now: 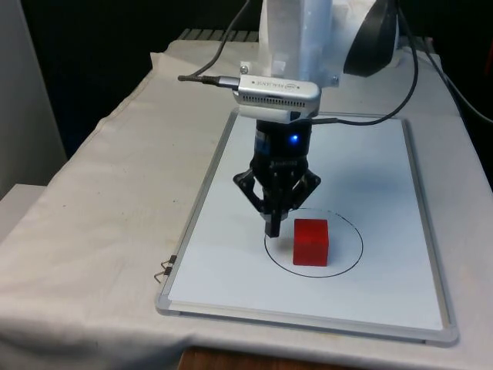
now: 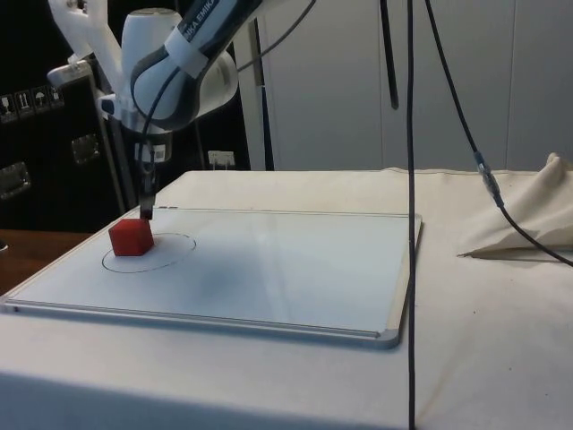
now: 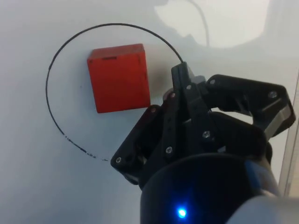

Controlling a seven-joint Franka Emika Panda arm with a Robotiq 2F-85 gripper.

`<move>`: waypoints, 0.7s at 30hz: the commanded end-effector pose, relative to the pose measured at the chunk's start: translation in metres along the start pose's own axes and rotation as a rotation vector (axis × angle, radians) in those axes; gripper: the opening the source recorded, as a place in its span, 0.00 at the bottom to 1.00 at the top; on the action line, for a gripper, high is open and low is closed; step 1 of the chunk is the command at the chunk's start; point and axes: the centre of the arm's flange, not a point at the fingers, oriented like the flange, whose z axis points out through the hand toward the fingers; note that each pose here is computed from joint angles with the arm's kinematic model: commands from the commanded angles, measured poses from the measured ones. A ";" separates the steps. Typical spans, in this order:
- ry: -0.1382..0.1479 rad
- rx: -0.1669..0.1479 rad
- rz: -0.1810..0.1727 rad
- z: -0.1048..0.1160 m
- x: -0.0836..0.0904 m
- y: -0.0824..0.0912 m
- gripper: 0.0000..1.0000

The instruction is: Push the cube into the marked area.

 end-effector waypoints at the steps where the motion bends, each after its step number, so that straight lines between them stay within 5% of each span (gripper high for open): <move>1: -0.004 -0.001 0.008 -0.002 -0.003 0.004 0.00; 8: -0.016 -0.012 0.012 -0.007 -0.010 0.016 0.00; 21: -0.006 -0.008 0.007 -0.059 -0.027 0.022 0.00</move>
